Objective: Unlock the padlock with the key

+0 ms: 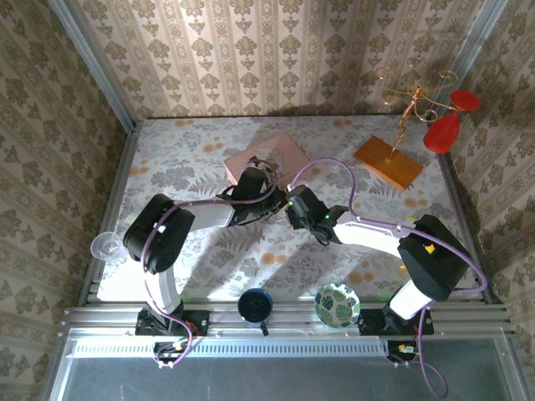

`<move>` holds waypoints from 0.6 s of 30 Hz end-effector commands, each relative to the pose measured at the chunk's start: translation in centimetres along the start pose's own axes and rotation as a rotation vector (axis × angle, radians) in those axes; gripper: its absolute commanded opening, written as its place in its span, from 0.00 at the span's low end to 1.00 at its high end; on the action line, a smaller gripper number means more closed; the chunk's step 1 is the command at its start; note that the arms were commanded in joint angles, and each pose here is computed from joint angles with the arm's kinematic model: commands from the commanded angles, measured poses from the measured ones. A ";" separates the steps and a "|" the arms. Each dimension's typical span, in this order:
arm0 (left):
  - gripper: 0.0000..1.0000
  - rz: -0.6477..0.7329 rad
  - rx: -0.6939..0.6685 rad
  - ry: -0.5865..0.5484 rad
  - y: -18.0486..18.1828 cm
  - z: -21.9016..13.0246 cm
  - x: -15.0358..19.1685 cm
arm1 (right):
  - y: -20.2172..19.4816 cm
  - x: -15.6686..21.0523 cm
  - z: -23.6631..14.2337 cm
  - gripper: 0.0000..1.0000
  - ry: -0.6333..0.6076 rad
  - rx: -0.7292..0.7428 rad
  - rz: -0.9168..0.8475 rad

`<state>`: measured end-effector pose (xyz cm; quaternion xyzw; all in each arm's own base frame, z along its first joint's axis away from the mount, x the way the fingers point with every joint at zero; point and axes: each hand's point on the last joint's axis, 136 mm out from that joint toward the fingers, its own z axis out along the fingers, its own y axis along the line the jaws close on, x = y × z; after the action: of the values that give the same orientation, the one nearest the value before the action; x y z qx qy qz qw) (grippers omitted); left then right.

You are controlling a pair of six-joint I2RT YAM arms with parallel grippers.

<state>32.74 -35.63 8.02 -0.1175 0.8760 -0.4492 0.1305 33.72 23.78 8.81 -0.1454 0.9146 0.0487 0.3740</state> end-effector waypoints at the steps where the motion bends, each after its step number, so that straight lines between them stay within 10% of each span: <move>1: 0.00 0.003 0.065 0.031 -2.4 -0.7 0.2 | -0.1 -0.3 0.4 0.34 0.015 0.033 -0.048; 18: 0.00 -0.004 0.070 0.038 -2.3 -0.6 0.4 | 0.5 -0.3 1.8 0.27 0.042 0.035 -0.048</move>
<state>32.71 -35.61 8.09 -0.1213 0.8744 -0.4531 0.1238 34.30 24.32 7.31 -0.1620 0.9218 0.0297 0.3508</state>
